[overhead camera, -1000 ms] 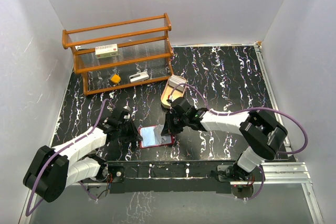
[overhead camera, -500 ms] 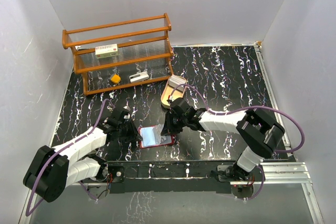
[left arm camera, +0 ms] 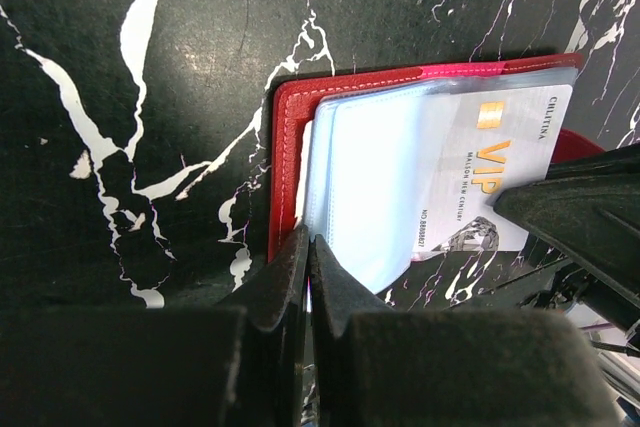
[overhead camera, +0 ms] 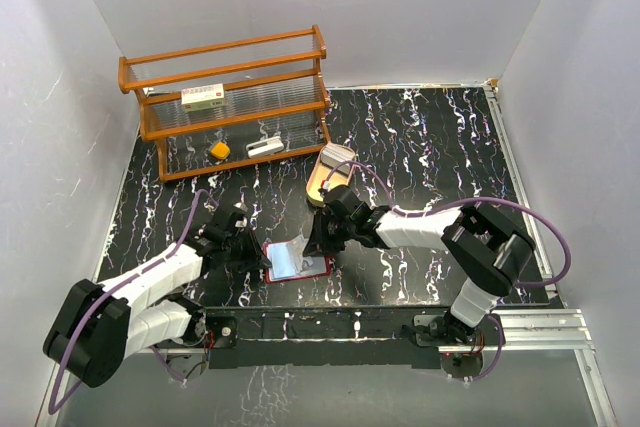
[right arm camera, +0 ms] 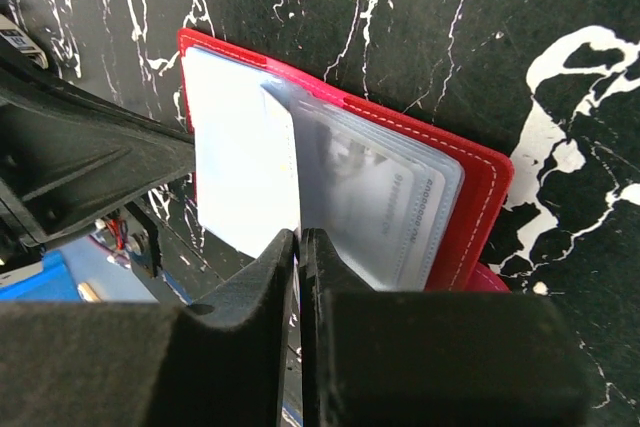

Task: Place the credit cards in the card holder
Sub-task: Insert the credit card into the card holder.

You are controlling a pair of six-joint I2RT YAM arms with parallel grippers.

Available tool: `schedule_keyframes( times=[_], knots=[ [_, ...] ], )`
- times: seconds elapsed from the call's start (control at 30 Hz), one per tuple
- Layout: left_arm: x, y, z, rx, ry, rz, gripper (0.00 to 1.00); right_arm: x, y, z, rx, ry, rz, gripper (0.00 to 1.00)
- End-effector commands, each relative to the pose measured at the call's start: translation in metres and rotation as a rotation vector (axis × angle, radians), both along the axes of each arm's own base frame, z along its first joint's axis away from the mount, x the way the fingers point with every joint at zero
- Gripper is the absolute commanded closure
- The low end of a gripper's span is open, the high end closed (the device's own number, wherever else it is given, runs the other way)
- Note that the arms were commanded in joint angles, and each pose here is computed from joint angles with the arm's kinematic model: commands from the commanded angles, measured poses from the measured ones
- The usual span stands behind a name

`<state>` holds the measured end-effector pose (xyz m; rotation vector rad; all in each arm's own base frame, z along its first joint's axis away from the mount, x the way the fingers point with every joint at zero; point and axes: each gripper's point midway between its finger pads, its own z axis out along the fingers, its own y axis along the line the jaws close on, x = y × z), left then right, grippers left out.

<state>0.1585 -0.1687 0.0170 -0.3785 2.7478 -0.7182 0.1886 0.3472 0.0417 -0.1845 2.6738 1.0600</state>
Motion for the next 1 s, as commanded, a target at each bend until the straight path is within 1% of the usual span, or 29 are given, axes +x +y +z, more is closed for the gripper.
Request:
schedule_keyframes(
  times=[0.0, 0.1, 0.2, 0.4, 0.57, 0.7, 0.77, 0.9, 0.97],
  knots=[
    [-0.011, 0.001, -0.004, -0.011, 0.027, -0.003, 1.0, 0.005, 0.01, 0.005, 0.046, 0.001, -0.036, 0.95],
    [-0.012, 0.0, -0.003, -0.023, 0.027, -0.004, 1.0, 0.003, 0.012, 0.003, 0.055, 0.014, -0.041, 0.92],
    [-0.013, 0.0, -0.005, -0.027, 0.034, -0.003, 1.0, 0.003, 0.012, 0.002, 0.052, 0.017, -0.051, 0.84],
    [-0.014, 0.0, -0.004, -0.03, 0.026, -0.002, 1.0, 0.002, 0.011, 0.001, 0.046, 0.02, -0.063, 0.83],
    [-0.014, 0.001, -0.005, -0.028, 0.026, -0.002, 1.0, -0.001, 0.01, 0.0, 0.013, 0.007, -0.044, 0.73],
    [-0.014, 0.0, -0.004, -0.029, 0.025, -0.005, 1.0, 0.006, 0.003, 0.006, -0.025, -0.058, -0.047, 0.6],
    [-0.014, 0.0, -0.004, -0.033, 0.02, -0.007, 1.0, 0.008, 0.001, 0.009, -0.033, -0.071, -0.057, 0.55],
    [-0.014, 0.0, -0.003, -0.038, 0.015, -0.009, 1.0, 0.009, 0.0, 0.008, -0.044, -0.066, -0.06, 0.53],
    [-0.013, -0.001, -0.002, -0.04, 0.012, -0.009, 1.0, 0.01, 0.0, 0.007, -0.052, -0.089, -0.036, 0.52]
  ],
)
